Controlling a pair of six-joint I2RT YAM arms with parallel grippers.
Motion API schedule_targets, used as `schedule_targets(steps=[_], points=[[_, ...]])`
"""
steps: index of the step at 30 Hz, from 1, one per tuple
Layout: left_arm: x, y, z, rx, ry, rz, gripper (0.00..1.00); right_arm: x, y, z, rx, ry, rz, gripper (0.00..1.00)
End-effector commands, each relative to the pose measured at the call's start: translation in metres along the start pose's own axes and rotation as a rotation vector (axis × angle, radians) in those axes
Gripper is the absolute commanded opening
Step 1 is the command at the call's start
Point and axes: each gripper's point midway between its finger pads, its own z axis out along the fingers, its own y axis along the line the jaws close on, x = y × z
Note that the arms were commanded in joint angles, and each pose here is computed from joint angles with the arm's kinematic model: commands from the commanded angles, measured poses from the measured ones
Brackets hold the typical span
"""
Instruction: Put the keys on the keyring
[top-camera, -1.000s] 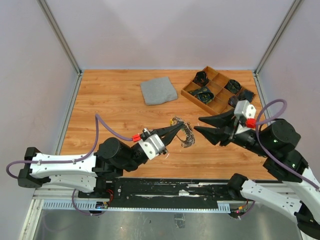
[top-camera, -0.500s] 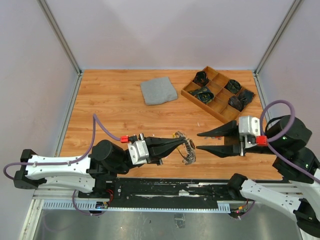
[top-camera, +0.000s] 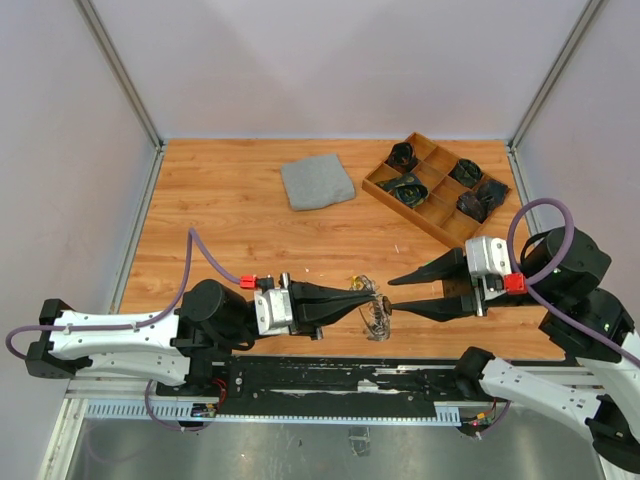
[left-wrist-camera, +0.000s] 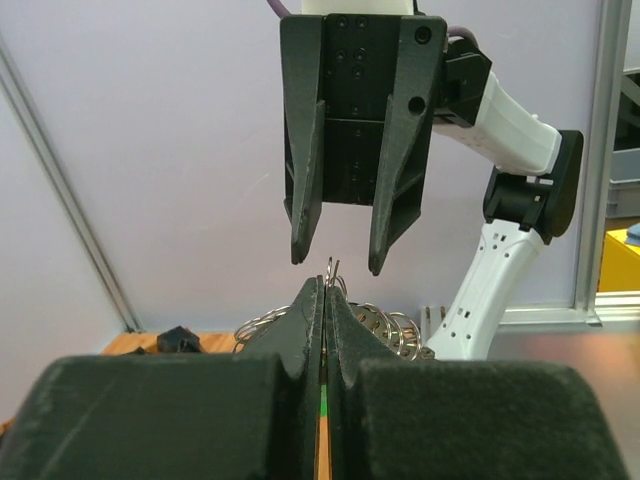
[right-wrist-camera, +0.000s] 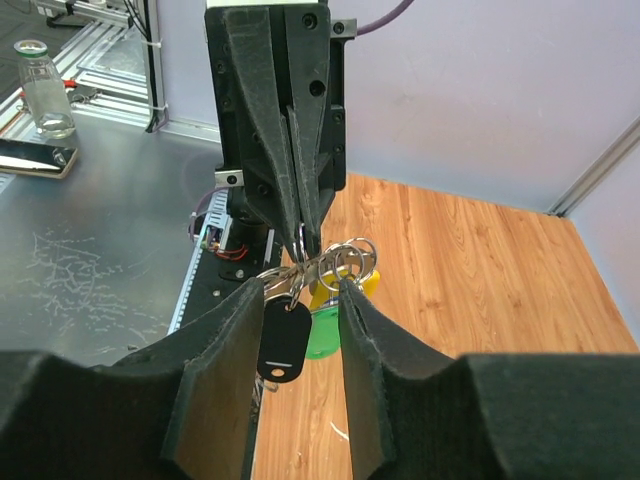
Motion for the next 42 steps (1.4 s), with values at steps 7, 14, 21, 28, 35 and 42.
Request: schedule_targets(steps=[7, 14, 21, 28, 35, 42], points=[[-0.02, -0.006, 0.0, 0.036, -0.059, -0.017, 0.01, -0.01, 0.009, 0.006, -0.065, -0.064, 0.001, 0.33], [-0.021, -0.005, 0.002, 0.031, -0.063, -0.018, 0.0, -0.005, 0.012, 0.01, -0.092, -0.055, 0.023, 0.31], [-0.022, -0.005, 0.003, 0.028, -0.067, -0.02, 0.0, 0.0, 0.012, 0.012, -0.099, -0.046, 0.033, 0.3], [-0.021, -0.005, 0.003, 0.03, -0.07, -0.018, 0.01, 0.004, 0.011, 0.014, -0.099, -0.04, 0.043, 0.24], [-0.022, -0.006, 0.003, 0.033, -0.075, -0.019, 0.0, 0.004, 0.01, 0.015, -0.1, -0.041, 0.043, 0.16], [-0.022, 0.0, 0.0, -0.004, -0.09, -0.033, 0.04, 0.006, 0.004, 0.011, -0.05, -0.019, 0.039, 0.01]])
